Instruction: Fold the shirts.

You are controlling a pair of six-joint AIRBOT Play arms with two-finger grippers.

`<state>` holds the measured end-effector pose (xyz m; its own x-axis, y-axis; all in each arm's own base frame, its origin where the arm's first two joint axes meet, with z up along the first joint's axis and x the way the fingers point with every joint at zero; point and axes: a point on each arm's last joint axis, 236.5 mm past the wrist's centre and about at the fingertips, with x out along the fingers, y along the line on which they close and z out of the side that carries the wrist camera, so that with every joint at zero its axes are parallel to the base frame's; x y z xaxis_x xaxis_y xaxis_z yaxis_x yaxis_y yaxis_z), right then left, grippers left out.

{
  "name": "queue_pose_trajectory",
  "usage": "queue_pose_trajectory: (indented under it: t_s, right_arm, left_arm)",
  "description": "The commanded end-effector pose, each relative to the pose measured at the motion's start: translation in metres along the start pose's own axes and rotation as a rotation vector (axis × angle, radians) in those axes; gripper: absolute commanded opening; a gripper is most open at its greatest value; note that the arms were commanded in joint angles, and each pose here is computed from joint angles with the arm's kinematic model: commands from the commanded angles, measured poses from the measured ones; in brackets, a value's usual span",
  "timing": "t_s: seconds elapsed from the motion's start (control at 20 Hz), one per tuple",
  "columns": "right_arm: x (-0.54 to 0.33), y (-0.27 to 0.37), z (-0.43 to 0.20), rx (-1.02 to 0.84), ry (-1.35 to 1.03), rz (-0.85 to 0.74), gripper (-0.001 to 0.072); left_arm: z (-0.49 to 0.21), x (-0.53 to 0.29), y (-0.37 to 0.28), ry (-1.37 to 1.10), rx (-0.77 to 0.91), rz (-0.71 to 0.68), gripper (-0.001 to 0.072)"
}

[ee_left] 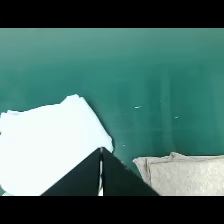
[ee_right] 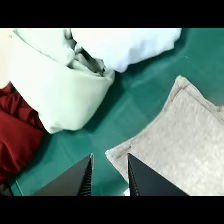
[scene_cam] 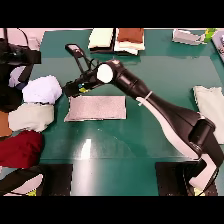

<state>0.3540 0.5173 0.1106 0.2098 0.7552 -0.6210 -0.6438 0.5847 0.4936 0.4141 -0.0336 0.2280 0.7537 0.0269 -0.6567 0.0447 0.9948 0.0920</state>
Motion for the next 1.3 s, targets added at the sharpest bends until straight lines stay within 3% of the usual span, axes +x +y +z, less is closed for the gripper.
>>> queue_pose_trajectory:
  t_s: [0.0,0.25,0.5,0.55,0.6,0.65,1.25]
  right_arm:
    - [0.008,-0.012,-0.009,0.022,0.021,-0.01,0.0264]
    - [-0.08,-0.121,-0.043,0.12,0.119,-0.247,0.0264]
    - [-0.144,-0.214,-0.114,0.448,0.228,-0.406,0.0267]
    - [-0.147,-0.226,-0.125,0.498,0.239,-0.422,0.032]
    - [-0.147,-0.235,-0.136,0.536,0.256,-0.427,0.0504]
    - [-0.145,-0.242,-0.148,0.576,0.281,-0.439,0.0606]
    - [-0.041,-0.234,-0.181,0.69,0.433,-0.412,0.058]
  left_arm:
    - [-0.008,-0.015,0.012,0.021,-0.004,0.024,0.002]
    - [-0.01,-0.016,-0.028,0.029,0.01,-0.089,0.0019]
    - [0.001,-0.016,-0.072,-0.024,0.074,-0.171,0.0019]
    - [0.001,-0.016,-0.077,-0.027,0.082,-0.182,0.0019]
    - [0.001,-0.015,-0.082,-0.029,0.089,-0.19,0.0019]
    - [0.001,-0.013,-0.085,-0.026,0.093,-0.194,0.002]
    - [-0.014,-0.006,-0.086,0.037,0.125,-0.192,0.002]
